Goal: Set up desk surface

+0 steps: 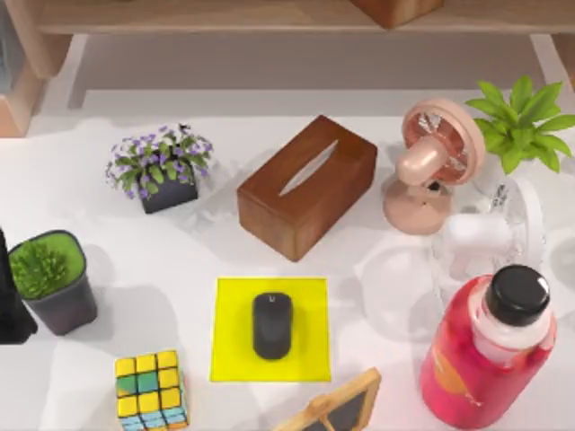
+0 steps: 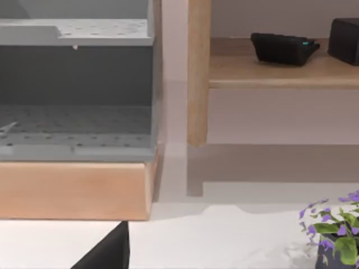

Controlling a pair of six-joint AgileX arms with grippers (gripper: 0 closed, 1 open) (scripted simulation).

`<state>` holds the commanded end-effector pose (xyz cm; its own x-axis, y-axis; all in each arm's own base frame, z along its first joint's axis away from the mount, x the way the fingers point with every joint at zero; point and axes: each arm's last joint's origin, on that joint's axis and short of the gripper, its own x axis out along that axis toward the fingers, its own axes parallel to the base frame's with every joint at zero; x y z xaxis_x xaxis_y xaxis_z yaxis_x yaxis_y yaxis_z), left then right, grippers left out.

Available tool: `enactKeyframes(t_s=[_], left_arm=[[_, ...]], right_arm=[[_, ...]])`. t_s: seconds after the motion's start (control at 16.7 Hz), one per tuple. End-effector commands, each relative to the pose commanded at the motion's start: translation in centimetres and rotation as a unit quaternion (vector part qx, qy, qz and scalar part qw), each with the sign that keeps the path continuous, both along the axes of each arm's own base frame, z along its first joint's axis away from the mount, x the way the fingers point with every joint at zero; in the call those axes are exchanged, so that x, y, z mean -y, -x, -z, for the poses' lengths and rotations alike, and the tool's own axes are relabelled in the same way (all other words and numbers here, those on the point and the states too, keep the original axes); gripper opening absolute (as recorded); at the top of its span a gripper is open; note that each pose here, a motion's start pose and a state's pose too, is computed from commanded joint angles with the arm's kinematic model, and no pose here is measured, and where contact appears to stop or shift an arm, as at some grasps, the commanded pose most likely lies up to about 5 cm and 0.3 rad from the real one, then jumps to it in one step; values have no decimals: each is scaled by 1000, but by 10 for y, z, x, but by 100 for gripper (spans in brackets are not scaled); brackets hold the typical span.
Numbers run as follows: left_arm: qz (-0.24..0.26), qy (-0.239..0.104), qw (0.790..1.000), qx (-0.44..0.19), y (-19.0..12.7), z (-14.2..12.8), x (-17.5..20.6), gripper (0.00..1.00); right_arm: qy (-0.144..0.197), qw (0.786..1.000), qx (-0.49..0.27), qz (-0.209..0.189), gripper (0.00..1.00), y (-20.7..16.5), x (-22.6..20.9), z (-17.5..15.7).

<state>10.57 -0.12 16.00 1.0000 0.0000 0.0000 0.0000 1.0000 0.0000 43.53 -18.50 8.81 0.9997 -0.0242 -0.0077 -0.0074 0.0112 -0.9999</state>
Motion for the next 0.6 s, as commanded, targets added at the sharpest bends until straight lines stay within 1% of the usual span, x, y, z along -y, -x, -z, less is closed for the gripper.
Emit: enactKeyframes(t_s=[0.12,0.18,0.3,0.36,0.48,0.6], left_arm=[[0,0,1000,0,0,0,0,100],[0,0,1000,0,0,0,0,100],[0,0,1000,0,0,0,0,100],[0,0,1000,0,0,0,0,100],[0,0,1000,0,0,0,0,100],[0,0,1000,0,0,0,0,100]], right_arm=[[0,1000,0,0,100,0,0,0],[-13,1000,-24,5,100,7,1,14],[-17,1000,-23,5,100,7,0,11],[-25,999,-22,5,100,7,-3,5],[-53,998,-21,6,100,8,-12,-15],[-98,995,-20,10,100,14,-27,-45]])
